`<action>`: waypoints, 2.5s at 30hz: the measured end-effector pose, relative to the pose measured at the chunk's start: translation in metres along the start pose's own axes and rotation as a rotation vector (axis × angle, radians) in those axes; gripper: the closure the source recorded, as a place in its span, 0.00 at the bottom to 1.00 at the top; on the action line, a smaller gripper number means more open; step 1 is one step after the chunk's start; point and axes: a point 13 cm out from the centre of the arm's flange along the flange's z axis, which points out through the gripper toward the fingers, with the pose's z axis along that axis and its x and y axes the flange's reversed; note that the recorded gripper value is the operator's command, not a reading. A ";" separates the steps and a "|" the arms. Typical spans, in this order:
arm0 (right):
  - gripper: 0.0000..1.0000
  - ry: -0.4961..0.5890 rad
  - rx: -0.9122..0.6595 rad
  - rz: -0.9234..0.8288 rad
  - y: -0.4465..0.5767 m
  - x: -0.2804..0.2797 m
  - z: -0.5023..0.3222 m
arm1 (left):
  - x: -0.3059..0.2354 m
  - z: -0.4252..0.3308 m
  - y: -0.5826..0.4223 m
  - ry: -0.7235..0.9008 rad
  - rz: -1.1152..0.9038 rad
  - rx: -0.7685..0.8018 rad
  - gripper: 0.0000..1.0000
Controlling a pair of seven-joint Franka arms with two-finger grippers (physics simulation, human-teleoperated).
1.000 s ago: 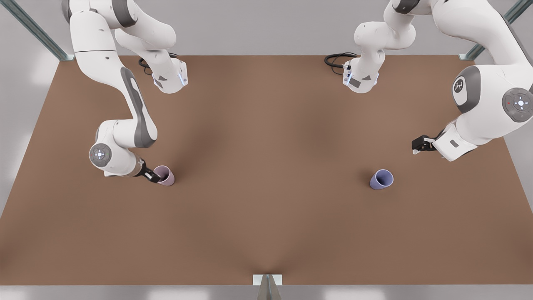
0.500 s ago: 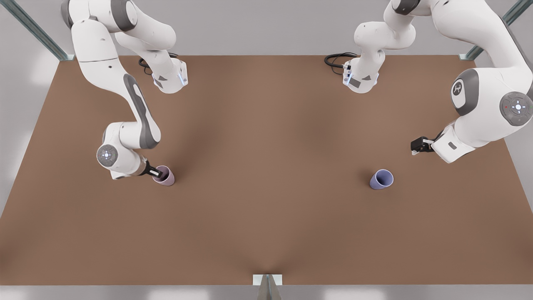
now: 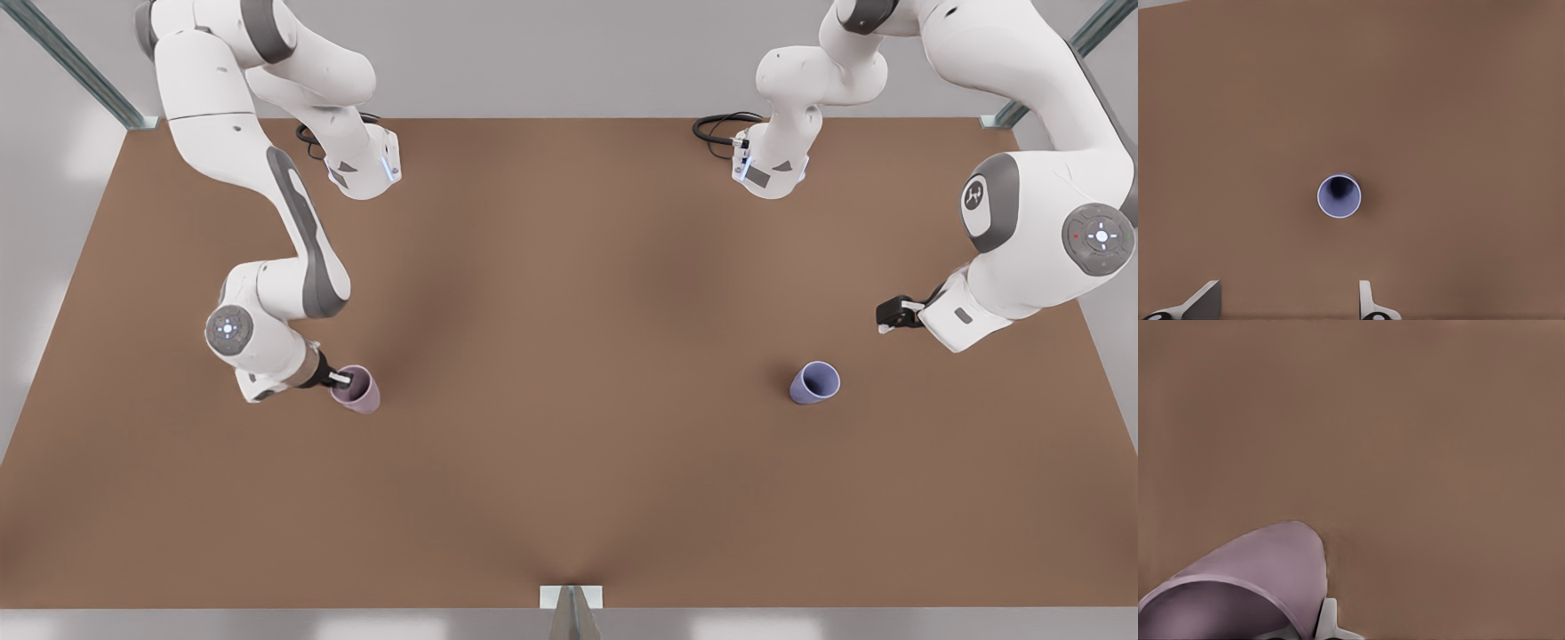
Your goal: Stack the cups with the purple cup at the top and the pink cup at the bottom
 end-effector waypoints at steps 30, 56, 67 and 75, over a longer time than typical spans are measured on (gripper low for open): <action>0.45 -0.091 -0.174 -0.311 0.501 0.118 0.103 | -0.032 0.192 0.012 0.109 -0.026 0.017 0.00; 0.00 -0.107 -0.238 -0.105 0.456 0.062 0.010 | -0.025 0.331 0.011 0.107 -0.128 0.064 0.79; 0.00 -0.157 0.036 0.233 0.015 -0.045 -0.266 | -0.119 0.144 -0.167 -0.044 0.044 0.068 0.79; 0.00 -0.061 0.127 0.155 -0.057 -0.019 -0.274 | -0.118 0.158 -0.265 0.014 -0.046 0.107 0.79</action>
